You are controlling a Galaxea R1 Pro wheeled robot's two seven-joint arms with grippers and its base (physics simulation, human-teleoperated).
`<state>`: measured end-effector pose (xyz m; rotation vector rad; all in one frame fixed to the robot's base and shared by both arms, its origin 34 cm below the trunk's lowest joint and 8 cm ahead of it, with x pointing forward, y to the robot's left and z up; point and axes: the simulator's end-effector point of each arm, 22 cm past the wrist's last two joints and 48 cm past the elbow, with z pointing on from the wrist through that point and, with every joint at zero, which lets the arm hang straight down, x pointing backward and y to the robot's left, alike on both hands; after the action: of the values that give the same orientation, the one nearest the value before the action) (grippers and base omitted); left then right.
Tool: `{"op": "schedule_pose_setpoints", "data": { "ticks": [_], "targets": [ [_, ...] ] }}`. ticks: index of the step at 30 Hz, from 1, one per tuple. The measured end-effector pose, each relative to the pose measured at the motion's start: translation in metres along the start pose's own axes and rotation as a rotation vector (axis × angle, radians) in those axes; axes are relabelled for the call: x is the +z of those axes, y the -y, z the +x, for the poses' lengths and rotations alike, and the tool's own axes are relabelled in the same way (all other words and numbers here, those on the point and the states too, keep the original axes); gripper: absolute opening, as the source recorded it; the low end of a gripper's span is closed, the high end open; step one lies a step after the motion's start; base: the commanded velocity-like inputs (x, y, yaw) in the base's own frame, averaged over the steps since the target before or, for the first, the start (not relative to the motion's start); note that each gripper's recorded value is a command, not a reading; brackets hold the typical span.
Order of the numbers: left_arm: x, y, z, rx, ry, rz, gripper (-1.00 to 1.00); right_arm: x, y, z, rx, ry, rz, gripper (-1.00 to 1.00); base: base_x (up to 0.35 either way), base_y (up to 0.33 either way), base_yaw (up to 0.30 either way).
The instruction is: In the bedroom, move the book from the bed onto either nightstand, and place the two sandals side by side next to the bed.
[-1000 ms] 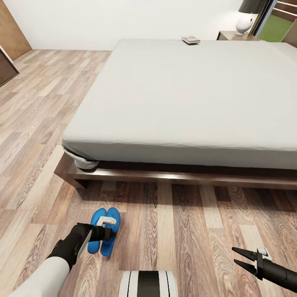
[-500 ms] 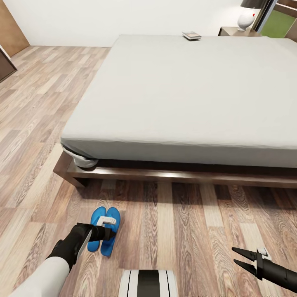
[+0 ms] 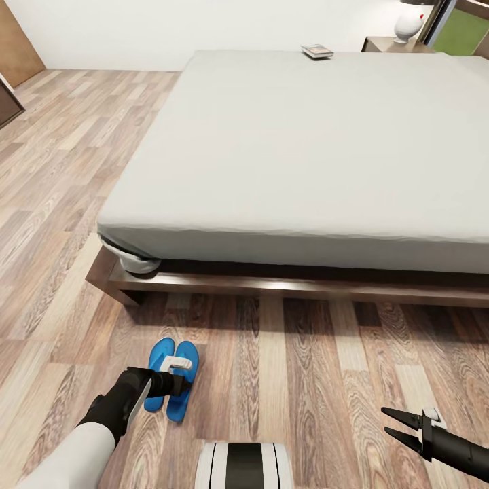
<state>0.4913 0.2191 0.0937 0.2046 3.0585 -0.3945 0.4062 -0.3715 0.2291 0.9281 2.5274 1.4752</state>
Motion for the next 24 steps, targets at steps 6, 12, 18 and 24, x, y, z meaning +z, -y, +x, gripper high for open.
{"op": "schedule_pose_setpoints", "data": {
  "ticks": [6,12,18,24],
  "targets": [
    [-0.0002,-0.0008,-0.0002,-0.001,0.001,-0.001,-1.0,0.0002,-0.0001,0.0001,0.0,0.0,-0.001,1.0,0.0,0.0,0.0],
    [-0.0003,-0.0014,-0.0031,0.003,0.015,-0.002,-1.0,0.0002,0.0,0.0001,0.001,0.0,0.0,1.0,0.0,0.0,0.0],
    [0.0001,0.0011,-0.0052,0.004,0.022,0.001,-1.0,0.0,0.0,-0.0001,0.001,0.001,0.0,1.0,0.0,0.0,0.0],
    [0.0001,0.0012,-0.0055,0.005,0.023,0.001,-1.0,-0.0003,0.0001,-0.0003,0.0,0.001,0.001,1.0,0.0,0.0,0.0]
  ]
}}
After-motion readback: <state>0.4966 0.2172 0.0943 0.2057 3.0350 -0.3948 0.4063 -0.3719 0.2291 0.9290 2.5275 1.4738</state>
